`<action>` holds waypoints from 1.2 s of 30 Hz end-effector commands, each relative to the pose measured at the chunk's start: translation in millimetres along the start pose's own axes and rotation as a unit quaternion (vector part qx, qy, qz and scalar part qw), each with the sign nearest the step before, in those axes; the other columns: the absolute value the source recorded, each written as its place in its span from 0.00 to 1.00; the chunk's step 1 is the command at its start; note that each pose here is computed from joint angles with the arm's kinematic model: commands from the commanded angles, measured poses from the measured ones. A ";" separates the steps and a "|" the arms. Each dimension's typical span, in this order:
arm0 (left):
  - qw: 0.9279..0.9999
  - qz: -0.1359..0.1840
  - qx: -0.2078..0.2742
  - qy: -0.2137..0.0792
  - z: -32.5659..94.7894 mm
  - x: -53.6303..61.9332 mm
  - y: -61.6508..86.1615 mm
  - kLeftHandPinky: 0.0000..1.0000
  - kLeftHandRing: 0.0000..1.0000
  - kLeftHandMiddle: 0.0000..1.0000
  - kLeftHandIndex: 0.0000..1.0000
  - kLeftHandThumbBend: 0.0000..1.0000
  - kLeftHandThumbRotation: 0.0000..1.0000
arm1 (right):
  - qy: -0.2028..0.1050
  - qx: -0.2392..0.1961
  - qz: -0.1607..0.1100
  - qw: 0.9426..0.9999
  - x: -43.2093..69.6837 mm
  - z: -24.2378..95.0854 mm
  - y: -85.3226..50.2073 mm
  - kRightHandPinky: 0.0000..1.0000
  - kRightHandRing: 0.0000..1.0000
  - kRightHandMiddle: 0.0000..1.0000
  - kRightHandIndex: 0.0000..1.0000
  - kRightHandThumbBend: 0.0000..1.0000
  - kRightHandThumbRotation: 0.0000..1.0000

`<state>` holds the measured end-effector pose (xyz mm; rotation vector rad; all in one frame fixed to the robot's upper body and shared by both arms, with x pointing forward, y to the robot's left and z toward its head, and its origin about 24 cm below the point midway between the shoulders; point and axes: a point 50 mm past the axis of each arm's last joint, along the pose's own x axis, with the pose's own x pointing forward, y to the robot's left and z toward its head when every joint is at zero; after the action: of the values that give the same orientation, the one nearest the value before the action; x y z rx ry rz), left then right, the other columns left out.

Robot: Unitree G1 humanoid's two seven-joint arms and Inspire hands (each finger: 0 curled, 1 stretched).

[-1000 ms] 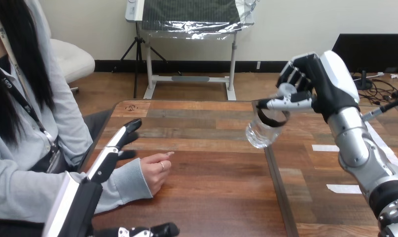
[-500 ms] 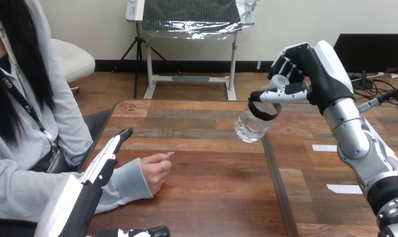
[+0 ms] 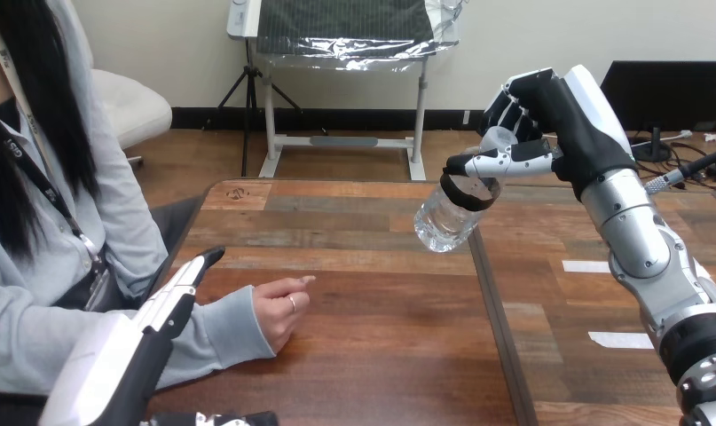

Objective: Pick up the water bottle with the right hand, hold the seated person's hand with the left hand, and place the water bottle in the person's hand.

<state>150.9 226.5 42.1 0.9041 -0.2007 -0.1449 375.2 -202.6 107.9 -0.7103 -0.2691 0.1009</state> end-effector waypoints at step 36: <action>0.966 -0.125 0.227 0.018 -19.1 55.9 40.0 0.74 0.76 0.77 0.80 1.00 0.22 | -0.049 0.006 -0.004 0.999 13.6 23.8 -4.3 0.11 0.16 0.24 0.24 0.68 0.00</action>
<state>189.3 252.9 54.9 1.3226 -0.0585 -0.3106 375.3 -193.9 102.3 -0.7168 -0.2468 0.1518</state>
